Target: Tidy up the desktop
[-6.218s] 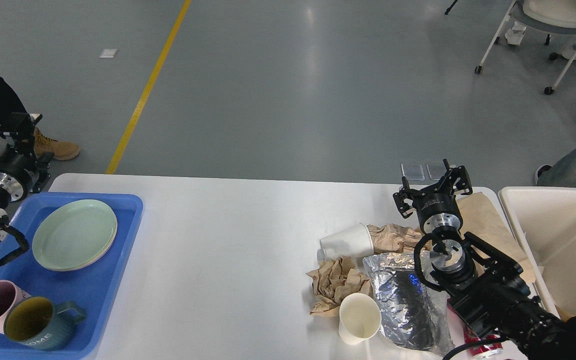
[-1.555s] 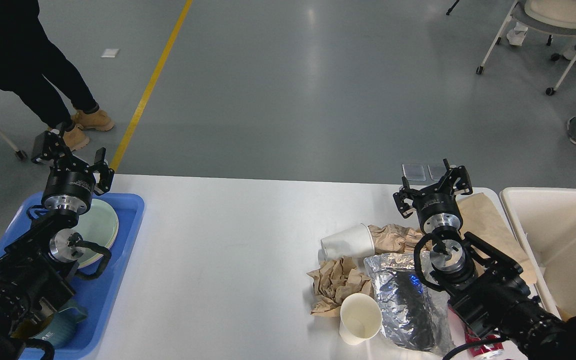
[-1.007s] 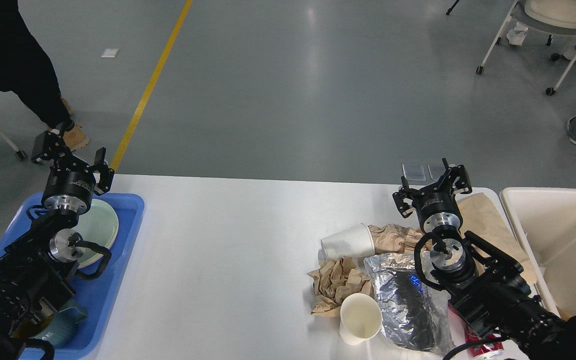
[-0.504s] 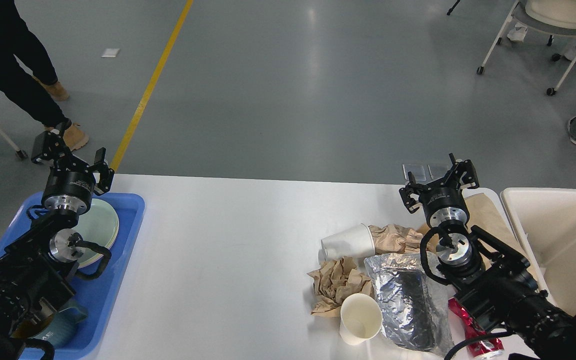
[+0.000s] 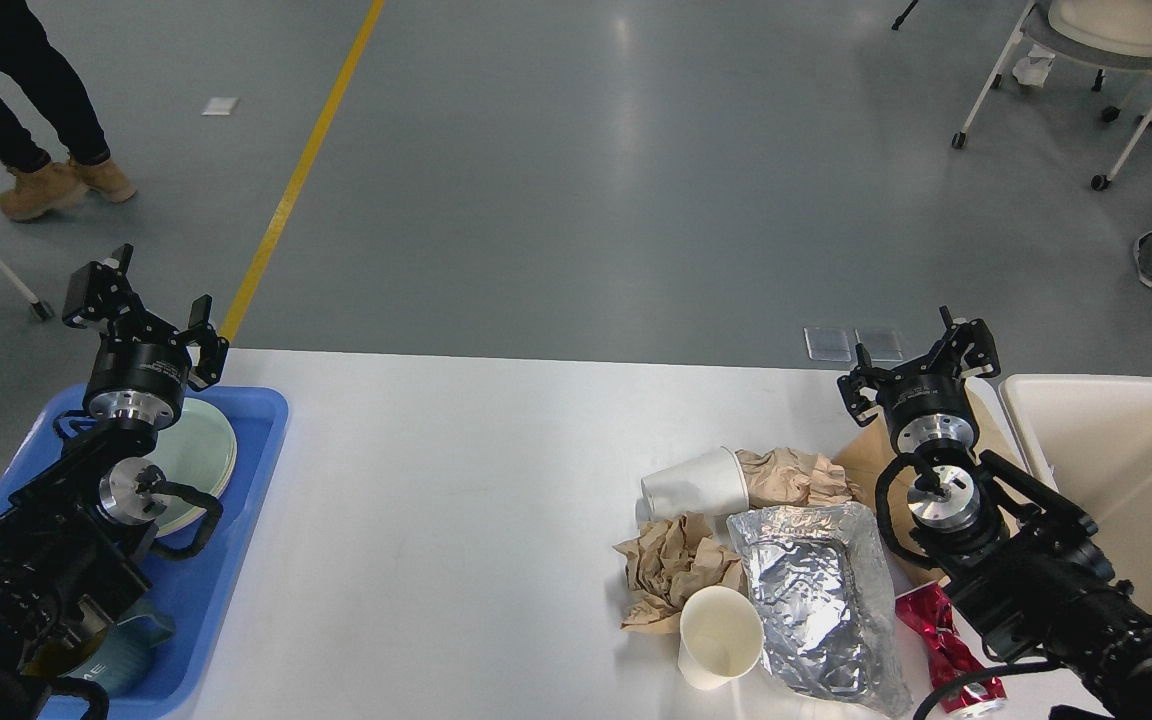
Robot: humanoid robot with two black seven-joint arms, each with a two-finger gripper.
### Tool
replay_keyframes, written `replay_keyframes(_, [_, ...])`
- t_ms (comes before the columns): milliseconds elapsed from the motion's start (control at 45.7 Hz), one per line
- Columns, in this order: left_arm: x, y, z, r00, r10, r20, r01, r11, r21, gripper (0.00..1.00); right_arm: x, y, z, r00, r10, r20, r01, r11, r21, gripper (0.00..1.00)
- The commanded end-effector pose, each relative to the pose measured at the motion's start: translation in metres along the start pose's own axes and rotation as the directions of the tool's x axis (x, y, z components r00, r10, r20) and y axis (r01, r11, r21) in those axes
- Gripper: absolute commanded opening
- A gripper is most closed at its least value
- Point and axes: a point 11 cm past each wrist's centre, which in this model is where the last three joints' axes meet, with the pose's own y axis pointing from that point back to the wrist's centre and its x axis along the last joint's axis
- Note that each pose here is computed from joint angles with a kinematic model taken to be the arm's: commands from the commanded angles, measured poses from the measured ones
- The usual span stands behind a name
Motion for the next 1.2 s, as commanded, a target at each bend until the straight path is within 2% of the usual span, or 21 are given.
replay_keyframes(0, [0.0,0.0,0.0,1.0,0.0,0.001,0.0,1.0,0.0,0.96,-0.002,-0.002,-0.006,1.0,-0.015,0.008,0.015,1.0,0.012,1.0])
replay_keyframes(241, [0.0,0.0,0.0,1.0,0.0,0.001,0.0,1.0,0.0,0.96,-0.003,-0.002,-0.008,1.0,-0.021,0.007,0.021,1.0,0.015,1.0])
replay_keyframes(372, [0.0,0.0,0.0,1.0,0.0,-0.001,0.0,1.0,0.0,0.96,0.022,0.0,-0.031,0.999,0.014,-0.031,-0.013,0.999,0.043,1.0])
replay_keyframes(701, [0.0,0.0,0.0,1.0,0.0,0.001,0.0,1.0,0.0,0.96,-0.011,-0.014,-0.058,0.995,-0.098,-0.02,0.099,0.991,0.094,1.0])
replay_keyframes(832, [0.0,0.0,0.0,1.0,0.0,0.001,0.0,1.0,0.0,0.96,-0.004,-0.015,-0.085,0.994,-0.092,-0.05,0.098,0.986,0.132,1.0])
replay_keyframes(985, [0.0,0.0,0.0,1.0,0.0,-0.001,0.0,1.0,0.0,0.96,0.003,-0.012,-0.083,0.994,-0.088,-0.063,0.096,0.987,0.126,1.0])
replay_keyframes(1095, [0.0,0.0,0.0,1.0,0.0,-0.001,0.0,1.0,0.0,0.96,-0.01,-0.011,-0.073,0.977,-0.189,-0.098,0.197,0.978,0.073,1.0])
replay_keyframes(1182, [0.0,0.0,0.0,1.0,0.0,0.001,0.0,1.0,0.0,0.96,-0.034,-0.013,-0.056,0.93,-0.288,-0.23,0.288,0.957,-0.034,1.0])
